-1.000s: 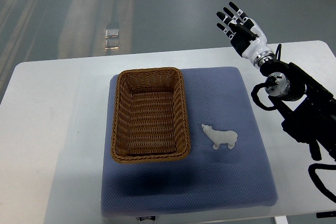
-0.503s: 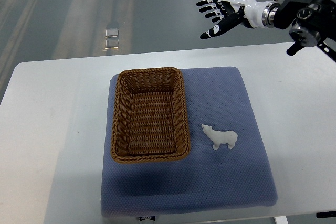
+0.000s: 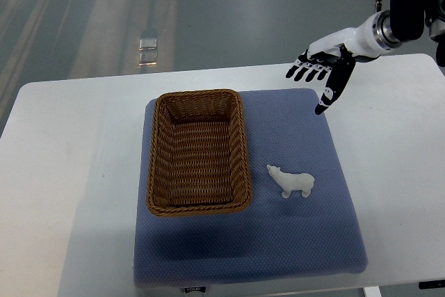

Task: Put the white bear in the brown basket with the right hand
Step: 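Lower the open right hand down onto the white polar bear figurine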

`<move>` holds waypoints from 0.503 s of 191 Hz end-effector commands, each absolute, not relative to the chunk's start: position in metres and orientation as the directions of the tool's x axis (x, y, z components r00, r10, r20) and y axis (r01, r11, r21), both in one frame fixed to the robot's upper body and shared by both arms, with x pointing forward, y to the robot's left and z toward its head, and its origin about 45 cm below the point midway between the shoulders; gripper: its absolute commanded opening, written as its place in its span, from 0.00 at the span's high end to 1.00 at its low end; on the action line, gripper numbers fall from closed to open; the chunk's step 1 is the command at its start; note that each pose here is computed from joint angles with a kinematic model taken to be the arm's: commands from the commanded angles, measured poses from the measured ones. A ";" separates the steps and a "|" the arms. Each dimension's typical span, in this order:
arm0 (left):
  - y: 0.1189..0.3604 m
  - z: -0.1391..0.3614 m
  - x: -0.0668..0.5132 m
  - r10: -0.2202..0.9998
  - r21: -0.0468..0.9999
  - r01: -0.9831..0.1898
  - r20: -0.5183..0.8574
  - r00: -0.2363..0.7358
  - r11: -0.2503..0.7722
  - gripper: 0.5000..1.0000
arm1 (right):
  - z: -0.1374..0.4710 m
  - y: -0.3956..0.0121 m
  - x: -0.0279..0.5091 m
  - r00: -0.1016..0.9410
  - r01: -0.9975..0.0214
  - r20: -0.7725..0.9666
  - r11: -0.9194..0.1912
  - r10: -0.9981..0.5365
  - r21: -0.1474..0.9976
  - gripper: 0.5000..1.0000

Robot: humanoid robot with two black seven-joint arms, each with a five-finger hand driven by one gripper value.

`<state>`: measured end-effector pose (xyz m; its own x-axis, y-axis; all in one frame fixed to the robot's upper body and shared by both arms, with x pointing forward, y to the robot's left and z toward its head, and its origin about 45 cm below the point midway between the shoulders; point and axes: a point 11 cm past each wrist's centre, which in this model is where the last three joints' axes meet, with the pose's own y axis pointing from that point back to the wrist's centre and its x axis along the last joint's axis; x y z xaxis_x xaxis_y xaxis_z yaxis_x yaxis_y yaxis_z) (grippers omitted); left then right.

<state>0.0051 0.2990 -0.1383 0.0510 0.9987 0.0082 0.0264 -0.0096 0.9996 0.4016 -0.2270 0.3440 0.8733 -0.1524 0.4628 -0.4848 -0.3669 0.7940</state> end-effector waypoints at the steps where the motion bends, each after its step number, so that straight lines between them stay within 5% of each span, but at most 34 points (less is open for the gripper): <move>1: 0.299 -0.138 0.005 0.999 1.000 0.027 0.009 0.052 -0.010 0.00 | 0.326 -0.233 0.389 0.894 -0.447 0.416 -0.376 -0.166 0.811 0.16; 96: 0.301 -0.138 0.005 0.999 0.999 0.028 0.015 0.050 -0.017 0.00 | 0.268 -0.226 0.363 0.891 -0.444 0.311 -0.493 -0.331 0.748 0.16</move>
